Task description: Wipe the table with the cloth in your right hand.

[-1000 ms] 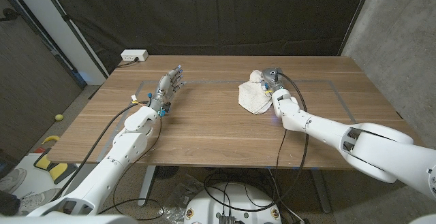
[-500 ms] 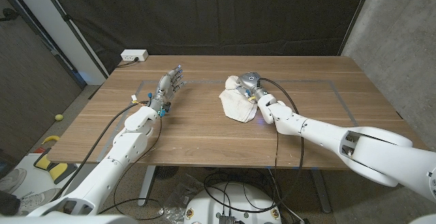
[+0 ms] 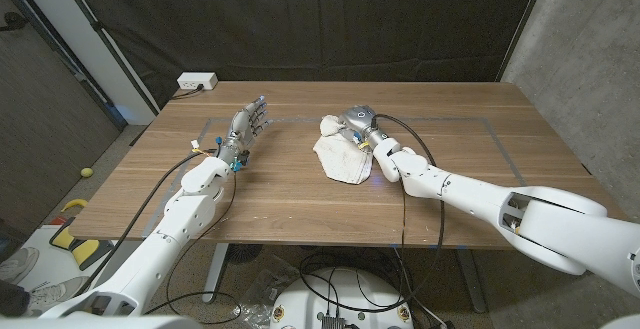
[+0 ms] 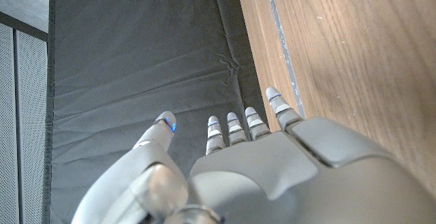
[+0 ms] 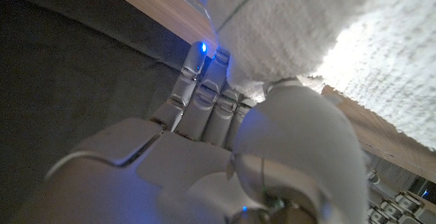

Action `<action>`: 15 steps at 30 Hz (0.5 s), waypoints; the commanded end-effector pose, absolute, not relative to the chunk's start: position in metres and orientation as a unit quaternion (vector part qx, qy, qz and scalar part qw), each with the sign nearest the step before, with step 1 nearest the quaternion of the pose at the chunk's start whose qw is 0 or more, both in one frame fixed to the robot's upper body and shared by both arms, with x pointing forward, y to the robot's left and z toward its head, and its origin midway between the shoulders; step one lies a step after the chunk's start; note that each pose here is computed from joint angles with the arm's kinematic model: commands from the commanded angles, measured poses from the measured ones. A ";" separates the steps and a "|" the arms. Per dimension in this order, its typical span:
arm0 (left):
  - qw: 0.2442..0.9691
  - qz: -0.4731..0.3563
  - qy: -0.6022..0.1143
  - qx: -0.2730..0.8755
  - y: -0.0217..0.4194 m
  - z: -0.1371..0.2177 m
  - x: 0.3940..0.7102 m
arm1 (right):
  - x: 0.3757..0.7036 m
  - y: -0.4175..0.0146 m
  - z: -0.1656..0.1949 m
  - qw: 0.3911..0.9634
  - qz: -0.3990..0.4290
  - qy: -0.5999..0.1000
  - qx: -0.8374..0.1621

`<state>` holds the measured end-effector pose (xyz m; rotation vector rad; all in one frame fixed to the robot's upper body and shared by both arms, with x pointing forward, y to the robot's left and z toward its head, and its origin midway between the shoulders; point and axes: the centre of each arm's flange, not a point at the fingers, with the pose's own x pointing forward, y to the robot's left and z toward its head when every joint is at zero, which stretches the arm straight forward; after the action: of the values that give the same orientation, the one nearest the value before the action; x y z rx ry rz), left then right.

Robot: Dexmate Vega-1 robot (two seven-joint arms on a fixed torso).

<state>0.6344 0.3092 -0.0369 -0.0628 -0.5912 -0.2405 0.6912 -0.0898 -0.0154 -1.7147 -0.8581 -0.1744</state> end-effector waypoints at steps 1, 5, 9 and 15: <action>0.948 -0.122 -0.291 -0.030 0.311 -0.037 0.634 | 0.705 -0.141 -0.006 0.590 -0.148 -0.290 -0.738; 0.949 -0.121 -0.291 -0.030 0.312 -0.038 0.633 | 0.704 -0.162 -0.002 0.593 -0.175 -0.264 -0.740; 0.948 -0.119 -0.292 -0.030 0.312 -0.037 0.632 | 0.698 -0.183 0.001 0.598 -0.201 -0.244 -0.736; 0.949 -0.118 -0.291 -0.028 0.311 -0.038 0.630 | 0.685 -0.206 0.006 0.606 -0.237 -0.228 -0.724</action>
<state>0.6327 0.3108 -0.0374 -0.0612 -0.5933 -0.2462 0.6993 -0.1627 -0.0024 -1.7101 -0.6285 -0.4079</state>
